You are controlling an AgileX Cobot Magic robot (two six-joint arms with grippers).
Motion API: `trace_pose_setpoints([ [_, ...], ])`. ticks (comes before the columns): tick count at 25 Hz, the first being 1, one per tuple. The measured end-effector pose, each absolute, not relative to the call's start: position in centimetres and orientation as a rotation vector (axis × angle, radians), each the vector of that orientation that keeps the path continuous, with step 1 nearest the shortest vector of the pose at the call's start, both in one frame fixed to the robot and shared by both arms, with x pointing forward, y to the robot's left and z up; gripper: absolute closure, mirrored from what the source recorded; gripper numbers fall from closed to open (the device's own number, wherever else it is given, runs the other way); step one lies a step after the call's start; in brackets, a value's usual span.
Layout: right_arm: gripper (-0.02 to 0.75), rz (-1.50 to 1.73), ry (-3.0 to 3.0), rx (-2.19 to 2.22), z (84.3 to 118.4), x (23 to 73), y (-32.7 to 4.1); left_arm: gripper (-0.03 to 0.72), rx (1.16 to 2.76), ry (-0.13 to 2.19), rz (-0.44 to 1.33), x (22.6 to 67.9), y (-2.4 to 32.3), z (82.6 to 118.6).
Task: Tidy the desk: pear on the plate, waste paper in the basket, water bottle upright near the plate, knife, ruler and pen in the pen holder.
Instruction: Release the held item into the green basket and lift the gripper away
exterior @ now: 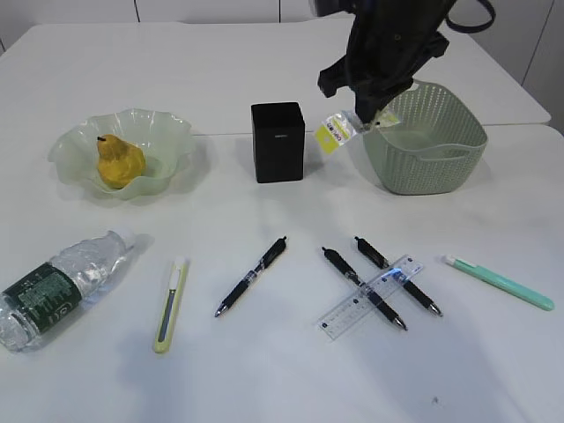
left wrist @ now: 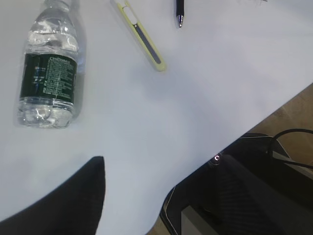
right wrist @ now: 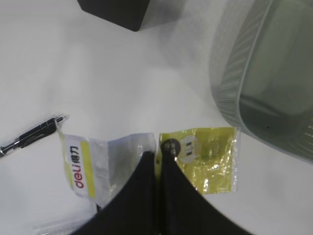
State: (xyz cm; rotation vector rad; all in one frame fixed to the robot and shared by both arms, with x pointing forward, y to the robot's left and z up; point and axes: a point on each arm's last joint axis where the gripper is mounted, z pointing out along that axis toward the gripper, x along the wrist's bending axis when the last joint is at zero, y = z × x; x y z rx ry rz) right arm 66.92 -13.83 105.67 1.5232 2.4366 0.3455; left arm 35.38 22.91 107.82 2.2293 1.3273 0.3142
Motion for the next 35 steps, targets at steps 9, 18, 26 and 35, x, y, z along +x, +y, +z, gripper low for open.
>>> trace_pose_setpoints([
  [9, 0.723, 0.362, 2.335, 1.597, 107.8, 67.5, -18.3, 0.189, 2.229, 1.327, 0.314, 35.4, 22.9, 107.8],
  [18, 0.723, 0.342, 2.257, 1.691, 107.8, 68.3, -22.4, 0.189, 2.229, 1.327, 0.314, 35.4, 22.9, 107.8],
  [26, 0.723, 0.351, 2.195, 1.755, 108.4, 68.5, -25.6, 0.189, 2.229, 1.327, 0.314, 35.4, 22.9, 107.8],
  [35, 0.723, 0.429, 2.123, 1.711, 108.8, 69.4, -25.9, 0.189, 2.229, 1.327, 0.314, 35.4, 22.9, 107.8],
])
